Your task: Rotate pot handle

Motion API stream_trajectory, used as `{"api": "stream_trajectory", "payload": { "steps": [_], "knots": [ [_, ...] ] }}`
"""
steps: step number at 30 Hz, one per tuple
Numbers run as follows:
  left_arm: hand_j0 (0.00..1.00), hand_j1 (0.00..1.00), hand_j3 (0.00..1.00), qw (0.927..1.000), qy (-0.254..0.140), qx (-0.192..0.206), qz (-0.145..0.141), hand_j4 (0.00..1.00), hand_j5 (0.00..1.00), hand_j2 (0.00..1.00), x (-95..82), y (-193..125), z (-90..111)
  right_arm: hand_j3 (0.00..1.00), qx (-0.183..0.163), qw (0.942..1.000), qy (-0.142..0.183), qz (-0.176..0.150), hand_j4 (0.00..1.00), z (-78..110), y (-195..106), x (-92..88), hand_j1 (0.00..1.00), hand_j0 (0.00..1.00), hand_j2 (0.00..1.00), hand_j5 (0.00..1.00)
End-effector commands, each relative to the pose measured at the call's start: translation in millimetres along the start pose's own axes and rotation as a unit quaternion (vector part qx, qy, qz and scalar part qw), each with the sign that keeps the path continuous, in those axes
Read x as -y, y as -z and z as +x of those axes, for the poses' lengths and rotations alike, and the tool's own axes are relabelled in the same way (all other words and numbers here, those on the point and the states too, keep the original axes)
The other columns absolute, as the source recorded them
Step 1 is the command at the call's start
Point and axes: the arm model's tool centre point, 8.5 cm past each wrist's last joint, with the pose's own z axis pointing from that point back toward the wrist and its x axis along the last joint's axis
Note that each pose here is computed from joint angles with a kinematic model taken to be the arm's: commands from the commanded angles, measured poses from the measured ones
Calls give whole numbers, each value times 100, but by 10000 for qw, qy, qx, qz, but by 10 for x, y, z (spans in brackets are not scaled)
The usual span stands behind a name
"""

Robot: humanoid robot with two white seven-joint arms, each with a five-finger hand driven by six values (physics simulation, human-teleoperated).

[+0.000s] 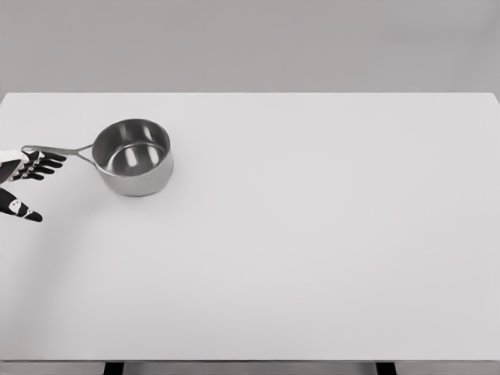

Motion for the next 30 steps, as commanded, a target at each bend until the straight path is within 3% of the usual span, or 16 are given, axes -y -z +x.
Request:
{"api": "stream_trajectory", "payload": {
  "steps": [1,10,13,16,18,22,24,26,28,30],
  "knots": [
    [100,100,100,10000,-12,-16,13,100,100,100,-4,11,-18,100,2,10000,2,3,100,1,0,-1,100,100,100,100],
    [100,100,100,10000,60,-6,-48,100,100,100,40,8,-11,100,-6,10000,3,3,100,-1,0,-1,100,100,100,100],
    [100,100,100,9986,340,243,-335,100,100,100,243,26,184,100,1,10000,-5,3,100,0,0,-1,100,100,100,100],
    [100,100,100,9938,850,491,-515,100,100,100,342,-165,341,100,-6,10000,-5,5,100,-5,0,-2,100,100,100,100],
    [100,100,100,9894,1059,709,-691,100,100,100,457,-204,342,100,1,10000,-5,3,100,0,0,-1,100,100,100,100],
    [100,100,100,9848,1234,766,-949,100,100,100,620,-267,350,100,1,10000,-5,3,100,0,0,-1,100,100,100,100],
    [100,100,100,9710,1617,1414,-1049,100,100,100,703,-293,511,100,-6,10000,3,-4,100,-1,0,0,100,100,100,100],
    [100,100,100,9430,2092,2338,-1114,100,100,100,782,-358,695,100,-5,10000,3,-4,100,-1,0,0,100,100,100,100],
    [100,100,100,8979,2604,3356,-1158,100,100,100,880,-461,853,100,-6,10000,-5,-5,100,-1,0,1,100,100,100,100],
    [100,100,100,8924,2679,3455,-1120,100,100,100,867,-484,886,100,1,10000,-5,-5,100,0,0,1,100,100,100,100]
  ]
}}
